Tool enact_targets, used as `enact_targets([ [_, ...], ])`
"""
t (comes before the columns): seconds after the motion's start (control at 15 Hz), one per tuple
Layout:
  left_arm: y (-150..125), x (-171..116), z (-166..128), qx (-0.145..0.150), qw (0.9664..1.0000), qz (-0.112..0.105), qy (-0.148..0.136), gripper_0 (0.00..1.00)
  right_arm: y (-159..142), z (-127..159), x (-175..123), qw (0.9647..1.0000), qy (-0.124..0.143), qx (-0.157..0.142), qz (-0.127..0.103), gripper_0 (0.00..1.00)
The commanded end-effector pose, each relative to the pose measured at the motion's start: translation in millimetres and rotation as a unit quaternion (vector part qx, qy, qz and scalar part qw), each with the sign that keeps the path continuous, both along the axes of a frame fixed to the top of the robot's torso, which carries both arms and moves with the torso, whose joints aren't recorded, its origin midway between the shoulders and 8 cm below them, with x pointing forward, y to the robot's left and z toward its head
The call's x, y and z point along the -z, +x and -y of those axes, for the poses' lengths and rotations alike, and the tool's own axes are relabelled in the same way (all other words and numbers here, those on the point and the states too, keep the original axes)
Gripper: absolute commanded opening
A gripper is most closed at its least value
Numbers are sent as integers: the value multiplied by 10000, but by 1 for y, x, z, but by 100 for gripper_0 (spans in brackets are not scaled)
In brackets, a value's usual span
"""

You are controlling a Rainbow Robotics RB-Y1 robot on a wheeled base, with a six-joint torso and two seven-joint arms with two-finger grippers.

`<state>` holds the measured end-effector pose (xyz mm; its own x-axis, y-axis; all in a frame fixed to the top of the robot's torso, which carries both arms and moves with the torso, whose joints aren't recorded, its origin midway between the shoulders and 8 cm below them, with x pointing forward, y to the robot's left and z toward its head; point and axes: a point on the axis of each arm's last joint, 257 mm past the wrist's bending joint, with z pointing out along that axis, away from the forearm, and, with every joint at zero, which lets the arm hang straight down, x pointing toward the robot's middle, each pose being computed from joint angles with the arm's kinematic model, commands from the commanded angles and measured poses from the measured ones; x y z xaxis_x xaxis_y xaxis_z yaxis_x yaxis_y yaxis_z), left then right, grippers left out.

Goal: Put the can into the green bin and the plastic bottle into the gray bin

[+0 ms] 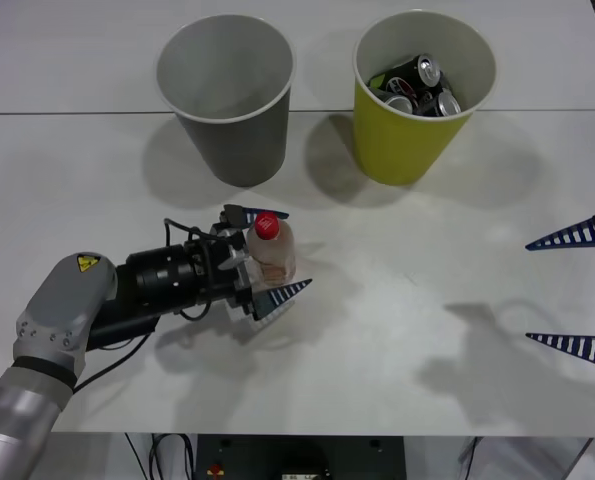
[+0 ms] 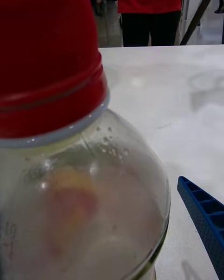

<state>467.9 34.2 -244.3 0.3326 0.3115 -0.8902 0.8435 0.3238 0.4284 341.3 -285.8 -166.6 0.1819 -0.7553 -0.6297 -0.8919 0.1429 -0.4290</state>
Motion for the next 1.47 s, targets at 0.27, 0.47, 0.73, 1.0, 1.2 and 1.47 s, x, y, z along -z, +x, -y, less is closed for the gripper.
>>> enact_targets([
  [0.27,2,1,12,25,10000,42,76,100,0,0,0,10000,0,0,0,100],
  [0.47,-1,3,16,71,9999,-36,63,3,0,0,0,10000,0,0,0,100],
  [0.73,-3,5,16,58,9998,-211,6,0,0,0,0,10000,0,0,0,100],
  [1.0,-4,5,12,69,9995,-317,-16,0,0,0,0,10000,0,0,0,100],
  [1.2,-5,-5,-1,98,9991,-411,-20,0,0,0,0,10000,0,0,0,100],
  [1.47,-7,-20,-25,86,9972,-704,238,0,0,0,0,10000,0,0,0,100],
])
